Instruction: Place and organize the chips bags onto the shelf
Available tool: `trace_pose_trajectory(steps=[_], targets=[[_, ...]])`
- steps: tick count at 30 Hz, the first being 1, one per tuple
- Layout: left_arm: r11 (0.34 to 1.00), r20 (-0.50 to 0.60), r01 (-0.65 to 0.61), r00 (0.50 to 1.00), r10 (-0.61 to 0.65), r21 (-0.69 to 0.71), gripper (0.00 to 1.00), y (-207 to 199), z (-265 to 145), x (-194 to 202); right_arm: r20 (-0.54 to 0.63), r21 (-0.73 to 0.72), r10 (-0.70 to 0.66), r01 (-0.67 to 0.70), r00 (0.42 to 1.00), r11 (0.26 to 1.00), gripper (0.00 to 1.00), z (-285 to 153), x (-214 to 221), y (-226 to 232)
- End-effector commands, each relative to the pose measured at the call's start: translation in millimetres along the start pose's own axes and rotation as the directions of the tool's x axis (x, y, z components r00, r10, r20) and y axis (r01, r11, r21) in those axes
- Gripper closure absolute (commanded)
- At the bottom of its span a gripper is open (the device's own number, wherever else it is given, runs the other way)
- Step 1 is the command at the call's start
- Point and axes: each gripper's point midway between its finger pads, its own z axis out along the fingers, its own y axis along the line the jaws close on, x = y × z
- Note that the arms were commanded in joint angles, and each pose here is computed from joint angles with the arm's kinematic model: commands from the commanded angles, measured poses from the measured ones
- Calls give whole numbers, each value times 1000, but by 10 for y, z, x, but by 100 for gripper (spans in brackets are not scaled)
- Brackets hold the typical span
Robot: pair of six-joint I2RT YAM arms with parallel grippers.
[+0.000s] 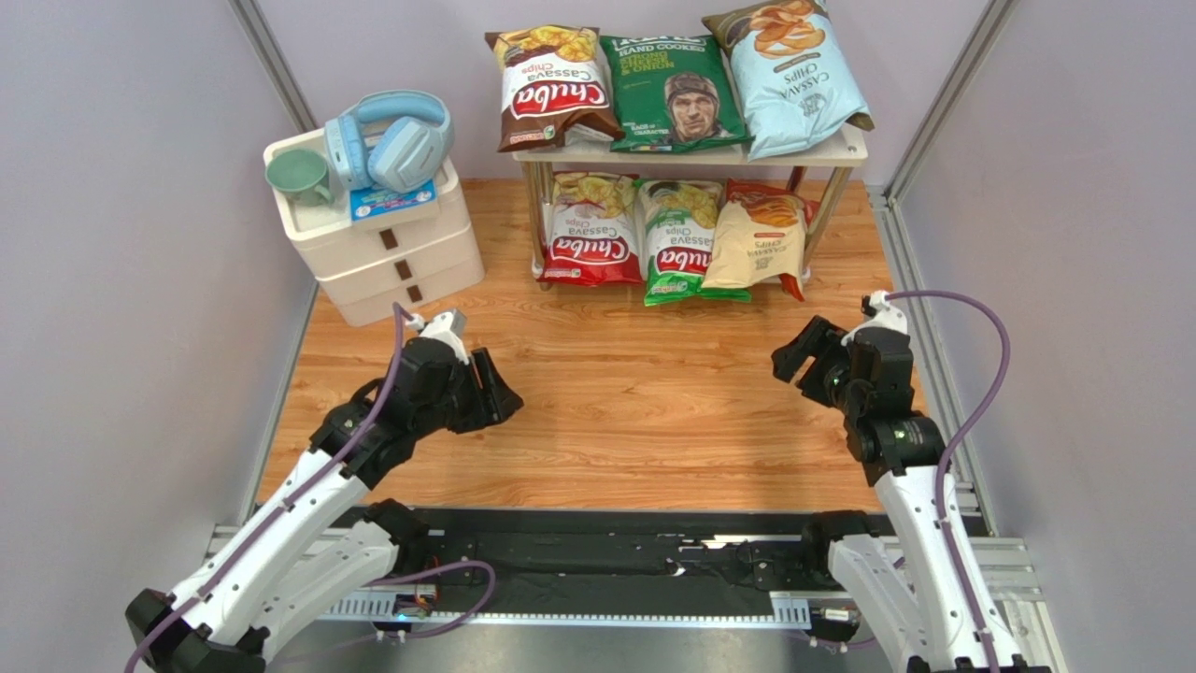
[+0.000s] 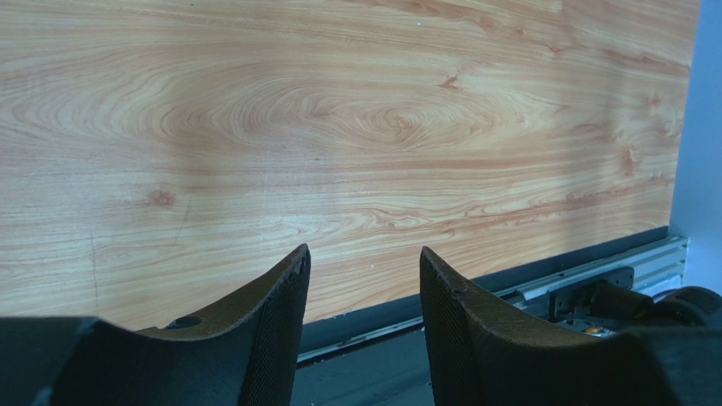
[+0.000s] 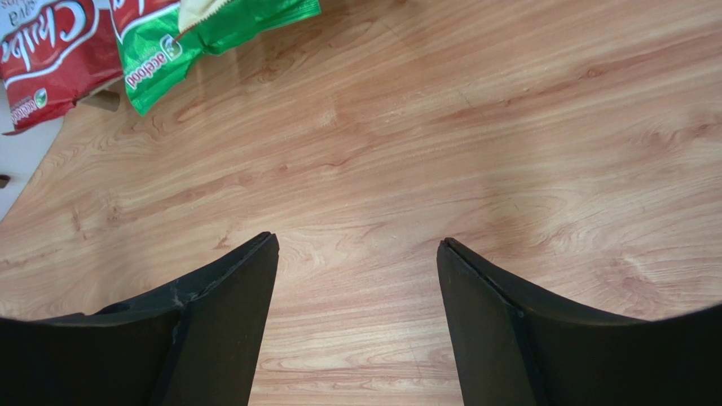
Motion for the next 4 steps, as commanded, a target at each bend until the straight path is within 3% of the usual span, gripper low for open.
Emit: trace_pose_trajectory(steps=[1,4], targets=[[1000,1,-8,1000,8,10,47,-79,-43,-79,-28,-75,9,-11,1000,997,27,64,10,161],[1000,20,-23,1000,23,20,43,-105,-51,-126,-40,-86,3,-6,999,996,27,84,-7,198]])
